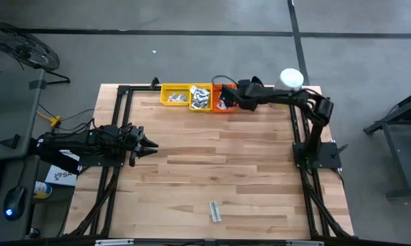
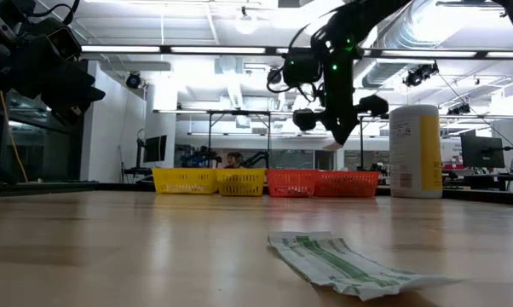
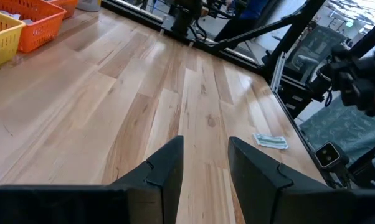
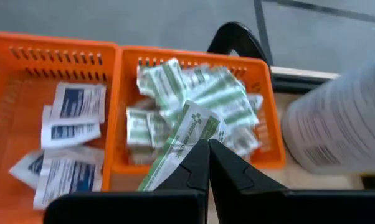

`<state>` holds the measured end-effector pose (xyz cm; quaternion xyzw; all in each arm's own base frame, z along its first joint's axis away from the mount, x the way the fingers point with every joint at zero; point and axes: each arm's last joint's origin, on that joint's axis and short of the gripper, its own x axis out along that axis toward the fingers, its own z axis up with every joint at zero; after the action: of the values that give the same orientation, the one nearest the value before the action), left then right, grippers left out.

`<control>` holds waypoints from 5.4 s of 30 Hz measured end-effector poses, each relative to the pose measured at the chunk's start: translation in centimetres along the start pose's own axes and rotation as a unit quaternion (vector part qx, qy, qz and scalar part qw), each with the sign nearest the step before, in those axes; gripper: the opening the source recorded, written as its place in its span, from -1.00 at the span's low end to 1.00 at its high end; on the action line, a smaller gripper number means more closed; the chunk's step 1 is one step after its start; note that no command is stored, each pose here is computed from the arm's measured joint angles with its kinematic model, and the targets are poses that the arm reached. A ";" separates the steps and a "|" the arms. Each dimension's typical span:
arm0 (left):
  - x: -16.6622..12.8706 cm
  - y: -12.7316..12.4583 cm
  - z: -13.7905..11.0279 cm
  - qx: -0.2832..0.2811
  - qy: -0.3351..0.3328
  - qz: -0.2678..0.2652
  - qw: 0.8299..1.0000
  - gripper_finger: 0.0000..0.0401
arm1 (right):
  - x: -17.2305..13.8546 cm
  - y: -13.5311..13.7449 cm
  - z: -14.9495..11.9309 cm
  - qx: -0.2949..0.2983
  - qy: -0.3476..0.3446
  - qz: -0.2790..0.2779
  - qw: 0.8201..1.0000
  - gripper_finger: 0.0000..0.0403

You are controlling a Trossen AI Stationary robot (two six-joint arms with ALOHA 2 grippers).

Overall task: Pick & Place First Aid Supplies
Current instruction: Put the green pad into the right orange bin

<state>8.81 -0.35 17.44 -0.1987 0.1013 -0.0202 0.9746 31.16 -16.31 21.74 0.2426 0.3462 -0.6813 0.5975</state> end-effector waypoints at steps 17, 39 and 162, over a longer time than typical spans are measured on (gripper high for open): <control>0.0 0.0 0.0 0.000 0.000 0.000 1.000 -0.37 | 5.3 -1.5 4.5 0.078 0.009 0.014 0.997 -1.00; 0.0 0.0 0.0 0.000 0.000 0.000 1.000 -0.37 | 10.3 -0.7 3.0 0.059 0.062 -0.027 0.996 -1.00; 0.0 0.0 0.0 0.000 0.000 0.000 1.000 -0.37 | -18.1 6.3 -32.5 -0.649 -0.029 0.509 0.564 -0.07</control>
<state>8.81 -0.35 17.44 -0.1987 0.1014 -0.0202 0.9746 37.63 19.88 13.15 -0.0942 0.4970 0.1378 0.8515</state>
